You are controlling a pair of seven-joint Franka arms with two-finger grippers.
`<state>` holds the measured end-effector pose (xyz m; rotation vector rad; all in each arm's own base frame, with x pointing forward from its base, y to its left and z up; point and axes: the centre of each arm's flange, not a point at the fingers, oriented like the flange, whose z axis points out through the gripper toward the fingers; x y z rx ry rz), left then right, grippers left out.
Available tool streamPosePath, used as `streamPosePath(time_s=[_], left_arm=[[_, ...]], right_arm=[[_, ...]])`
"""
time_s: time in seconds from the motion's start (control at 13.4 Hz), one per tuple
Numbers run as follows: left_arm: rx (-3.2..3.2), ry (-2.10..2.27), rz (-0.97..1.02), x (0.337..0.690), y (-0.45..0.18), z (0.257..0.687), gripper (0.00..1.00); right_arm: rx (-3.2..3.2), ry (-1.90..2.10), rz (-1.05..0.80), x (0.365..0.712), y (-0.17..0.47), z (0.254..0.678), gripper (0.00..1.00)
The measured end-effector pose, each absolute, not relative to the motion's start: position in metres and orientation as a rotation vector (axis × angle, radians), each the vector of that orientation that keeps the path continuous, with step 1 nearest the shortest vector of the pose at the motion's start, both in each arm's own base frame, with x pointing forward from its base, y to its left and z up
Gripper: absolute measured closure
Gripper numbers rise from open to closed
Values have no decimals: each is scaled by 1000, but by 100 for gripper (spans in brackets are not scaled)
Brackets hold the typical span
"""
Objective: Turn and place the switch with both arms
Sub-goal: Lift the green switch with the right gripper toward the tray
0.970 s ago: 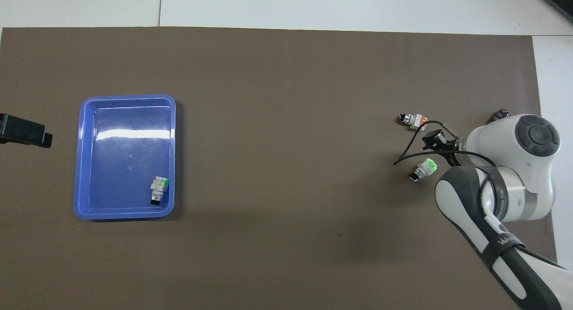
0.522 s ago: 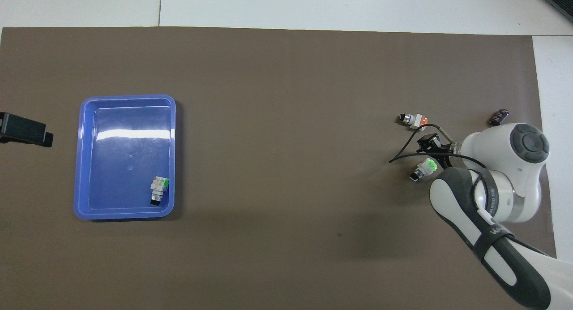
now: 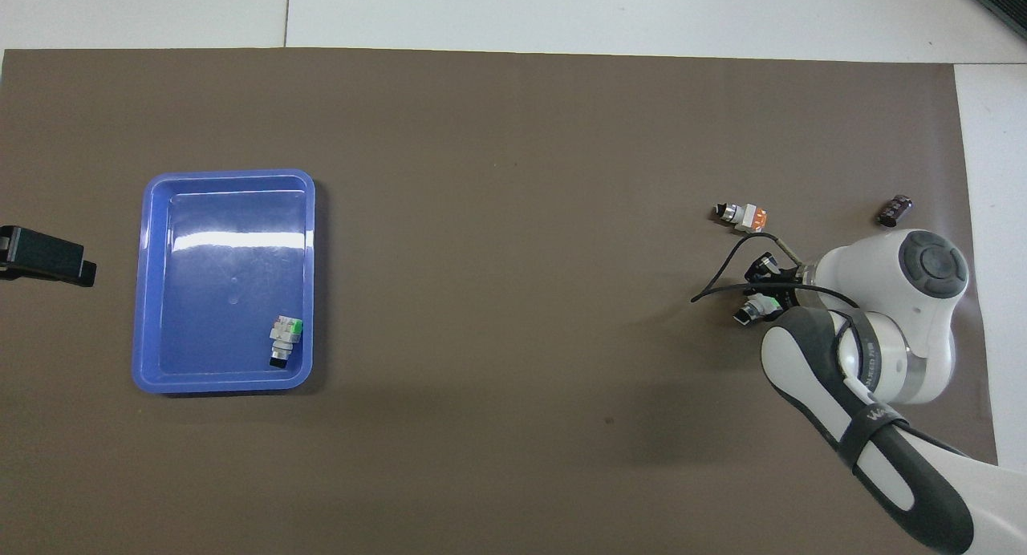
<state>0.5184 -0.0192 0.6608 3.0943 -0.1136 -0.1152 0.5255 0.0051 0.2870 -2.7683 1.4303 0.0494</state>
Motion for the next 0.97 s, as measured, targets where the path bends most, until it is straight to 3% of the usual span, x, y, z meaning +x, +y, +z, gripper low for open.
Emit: streamPosePath(time_s=[0.07, 0.45, 0.97], left_arm=[[3094, -113, -114, 517, -19, 661, 0], [3094, -112, -115, 516, -19, 662, 0], [3093, -138, -130, 513, -28, 659, 0]], right_arm=[[-2762, 1430, 48, 528, 8, 290, 59], [-2432, 1614, 310, 558, 47, 340, 59], [-1842, 1890, 635, 595, 233, 483, 59]])
